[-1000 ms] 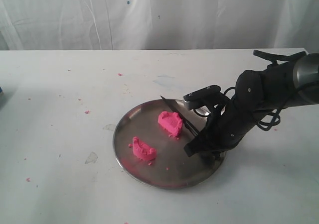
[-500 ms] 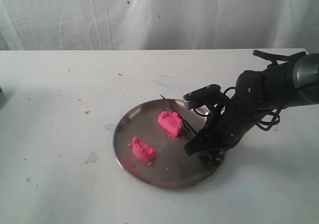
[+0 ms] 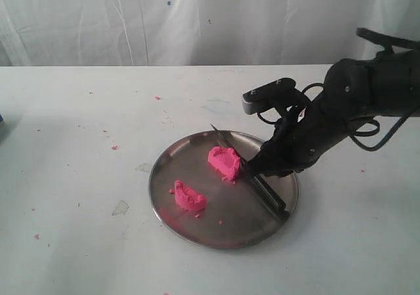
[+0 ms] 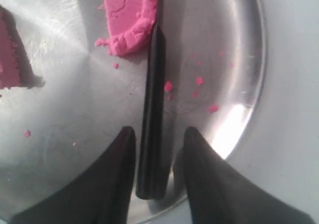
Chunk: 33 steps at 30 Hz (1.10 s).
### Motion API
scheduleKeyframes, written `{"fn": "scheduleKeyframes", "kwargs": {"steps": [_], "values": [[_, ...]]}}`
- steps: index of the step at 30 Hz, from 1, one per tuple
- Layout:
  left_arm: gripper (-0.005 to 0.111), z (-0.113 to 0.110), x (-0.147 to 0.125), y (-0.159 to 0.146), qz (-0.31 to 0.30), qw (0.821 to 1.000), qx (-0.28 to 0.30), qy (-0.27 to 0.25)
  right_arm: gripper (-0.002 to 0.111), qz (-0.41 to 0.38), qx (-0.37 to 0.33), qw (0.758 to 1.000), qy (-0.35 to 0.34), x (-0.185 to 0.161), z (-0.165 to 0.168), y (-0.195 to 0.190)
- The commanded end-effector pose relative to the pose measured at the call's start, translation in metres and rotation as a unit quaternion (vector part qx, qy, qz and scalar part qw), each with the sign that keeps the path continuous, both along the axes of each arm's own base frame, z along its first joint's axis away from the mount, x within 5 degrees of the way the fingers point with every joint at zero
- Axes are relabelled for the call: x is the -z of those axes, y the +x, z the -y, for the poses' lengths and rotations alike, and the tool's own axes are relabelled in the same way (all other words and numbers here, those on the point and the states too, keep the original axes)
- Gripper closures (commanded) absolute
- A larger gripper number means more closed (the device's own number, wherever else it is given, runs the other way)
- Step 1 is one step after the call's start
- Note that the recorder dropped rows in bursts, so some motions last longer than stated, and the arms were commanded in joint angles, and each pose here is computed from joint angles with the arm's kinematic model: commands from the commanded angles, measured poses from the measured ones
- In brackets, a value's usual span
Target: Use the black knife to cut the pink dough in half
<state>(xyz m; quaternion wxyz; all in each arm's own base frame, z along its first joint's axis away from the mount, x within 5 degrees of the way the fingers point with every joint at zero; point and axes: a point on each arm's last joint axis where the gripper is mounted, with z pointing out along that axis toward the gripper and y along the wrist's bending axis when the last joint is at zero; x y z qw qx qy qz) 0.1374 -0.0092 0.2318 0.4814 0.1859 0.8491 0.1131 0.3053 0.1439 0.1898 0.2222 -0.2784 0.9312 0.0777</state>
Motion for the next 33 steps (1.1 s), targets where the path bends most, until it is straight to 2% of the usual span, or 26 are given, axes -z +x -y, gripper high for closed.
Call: {"fn": "scheduleKeyframes", "kwargs": {"steps": [1, 6, 11, 14, 17, 21, 26, 33], "values": [[0.107, -0.001, 0.002, -0.002, -0.002, 1.0, -0.007, -0.004, 0.078, 0.025, 0.059, 0.998, 0.013, -0.009, 0.023, 0.012], [0.107, -0.001, 0.002, -0.002, -0.003, 1.0, -0.008, -0.004, 0.079, 0.027, 0.158, 0.987, 0.025, 0.006, 0.066, 0.013], [0.107, -0.001, 0.002, -0.002, -0.002, 1.0, -0.007, -0.004, 0.093, 0.083, 0.246, 0.964, 0.063, 0.011, 0.093, -0.003], [0.107, -0.001, 0.002, -0.002, -0.002, 1.0, -0.007, -0.004, 0.106, 0.158, 0.258, 0.948, 0.093, -0.006, 0.098, -0.02], [0.107, -0.001, 0.002, -0.002, -0.002, 1.0, -0.007, -0.004, 0.108, 0.228, 0.279, 0.922, 0.14, -0.03, 0.103, -0.043], [0.107, -0.001, 0.002, -0.002, -0.002, 1.0, -0.007, -0.004, 0.108, 0.313, 0.281, 0.887, 0.19, -0.065, 0.111, -0.085], [0.107, -0.001, 0.002, -0.002, -0.001, 1.0, -0.006, -0.005, 0.108, 0.405, 0.256, 0.851, 0.218, -0.096, 0.119, -0.133], [0.107, -0.001, 0.002, -0.002, -0.001, 1.0, -0.006, -0.005, 0.108, 0.482, 0.233, 0.81, 0.238, -0.107, 0.126, -0.179]]}}
